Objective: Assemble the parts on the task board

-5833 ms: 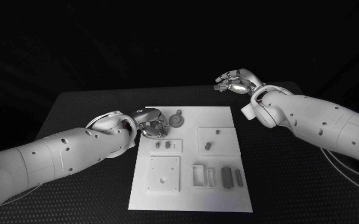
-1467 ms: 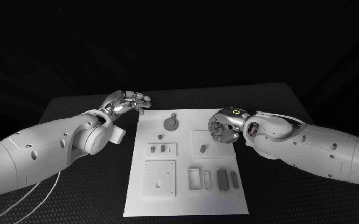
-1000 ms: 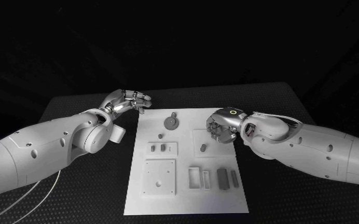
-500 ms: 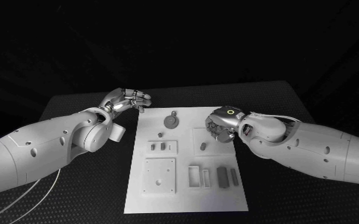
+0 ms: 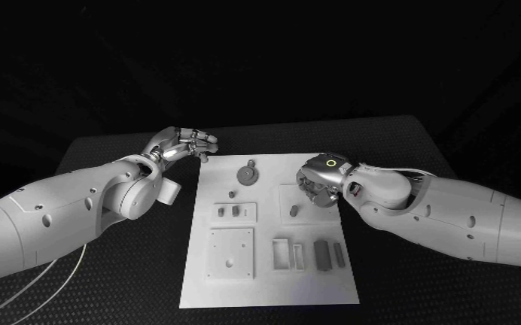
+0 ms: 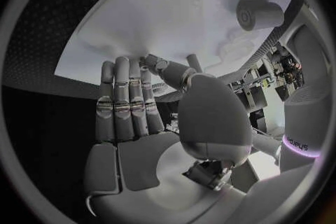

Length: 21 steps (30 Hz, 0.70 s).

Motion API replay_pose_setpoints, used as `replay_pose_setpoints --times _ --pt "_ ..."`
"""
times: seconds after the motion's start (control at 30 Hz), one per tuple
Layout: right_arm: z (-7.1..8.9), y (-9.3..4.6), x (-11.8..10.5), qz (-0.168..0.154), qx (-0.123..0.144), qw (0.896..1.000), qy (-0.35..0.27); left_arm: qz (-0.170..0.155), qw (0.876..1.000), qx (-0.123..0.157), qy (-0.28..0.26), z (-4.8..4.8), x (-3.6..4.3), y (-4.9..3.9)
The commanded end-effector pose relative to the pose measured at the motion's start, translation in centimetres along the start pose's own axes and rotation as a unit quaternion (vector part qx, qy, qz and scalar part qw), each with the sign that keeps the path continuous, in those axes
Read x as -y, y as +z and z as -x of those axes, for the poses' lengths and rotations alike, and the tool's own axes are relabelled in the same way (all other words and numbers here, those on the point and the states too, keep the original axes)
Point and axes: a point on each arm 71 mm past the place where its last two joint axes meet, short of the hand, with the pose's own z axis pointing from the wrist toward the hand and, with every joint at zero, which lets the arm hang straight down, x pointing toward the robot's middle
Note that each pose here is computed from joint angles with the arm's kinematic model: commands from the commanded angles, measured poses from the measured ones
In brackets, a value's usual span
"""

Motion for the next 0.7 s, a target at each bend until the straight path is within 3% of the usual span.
replay_pose_setpoints --times 0.03,0.7 --pt "-0.9 -0.3 0.1 -0.008 -0.021 1.000 -0.015 -0.002 1.000 -0.004 -0.005 -0.12 0.10 0.02" --pt "0.3 -0.4 0.4 -0.008 0.009 1.000 -0.005 -0.001 1.000 0.002 -0.005 0.20 -0.01 0.10"
